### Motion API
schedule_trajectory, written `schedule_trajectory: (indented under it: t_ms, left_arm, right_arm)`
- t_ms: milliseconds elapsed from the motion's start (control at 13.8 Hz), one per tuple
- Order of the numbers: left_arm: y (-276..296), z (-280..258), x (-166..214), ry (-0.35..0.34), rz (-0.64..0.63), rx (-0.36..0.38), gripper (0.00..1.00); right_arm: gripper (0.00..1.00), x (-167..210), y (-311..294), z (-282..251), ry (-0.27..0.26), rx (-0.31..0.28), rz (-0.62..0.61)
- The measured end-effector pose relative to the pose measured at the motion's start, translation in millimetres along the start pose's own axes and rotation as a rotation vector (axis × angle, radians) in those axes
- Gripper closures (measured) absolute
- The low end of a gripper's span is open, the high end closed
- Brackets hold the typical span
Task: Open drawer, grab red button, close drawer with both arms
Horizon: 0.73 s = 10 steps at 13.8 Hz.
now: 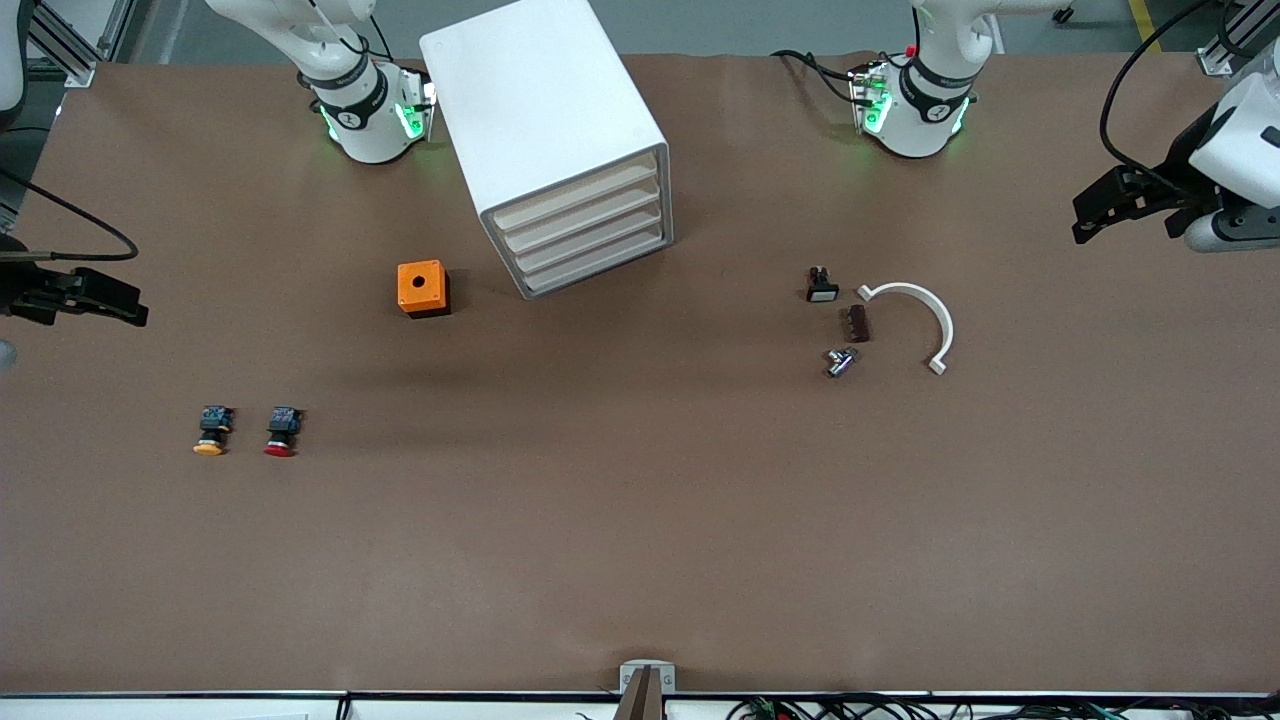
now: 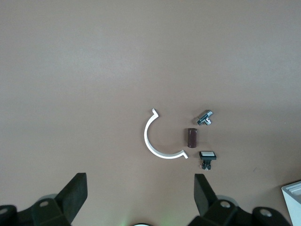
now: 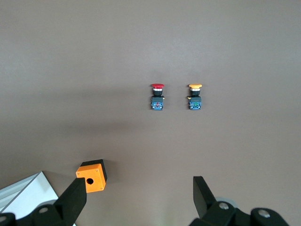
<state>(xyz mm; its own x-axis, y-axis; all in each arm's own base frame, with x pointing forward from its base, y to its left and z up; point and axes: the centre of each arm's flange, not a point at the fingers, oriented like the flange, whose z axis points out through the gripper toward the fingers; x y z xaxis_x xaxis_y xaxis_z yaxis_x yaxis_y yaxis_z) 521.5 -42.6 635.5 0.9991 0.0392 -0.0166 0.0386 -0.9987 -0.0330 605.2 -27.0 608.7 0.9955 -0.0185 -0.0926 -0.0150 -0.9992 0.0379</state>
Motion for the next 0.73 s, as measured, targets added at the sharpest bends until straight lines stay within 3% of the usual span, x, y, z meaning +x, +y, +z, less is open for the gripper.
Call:
schedule_trajectory:
  t_ms: [727]
  left_arm:
    - [-5.4, -3.3, 0.7, 0.007, -0.01, -0.001, 0.0]
  right_arm:
    - [0.0, 0.1, 0.0, -0.1, 0.001, 0.0, 0.0]
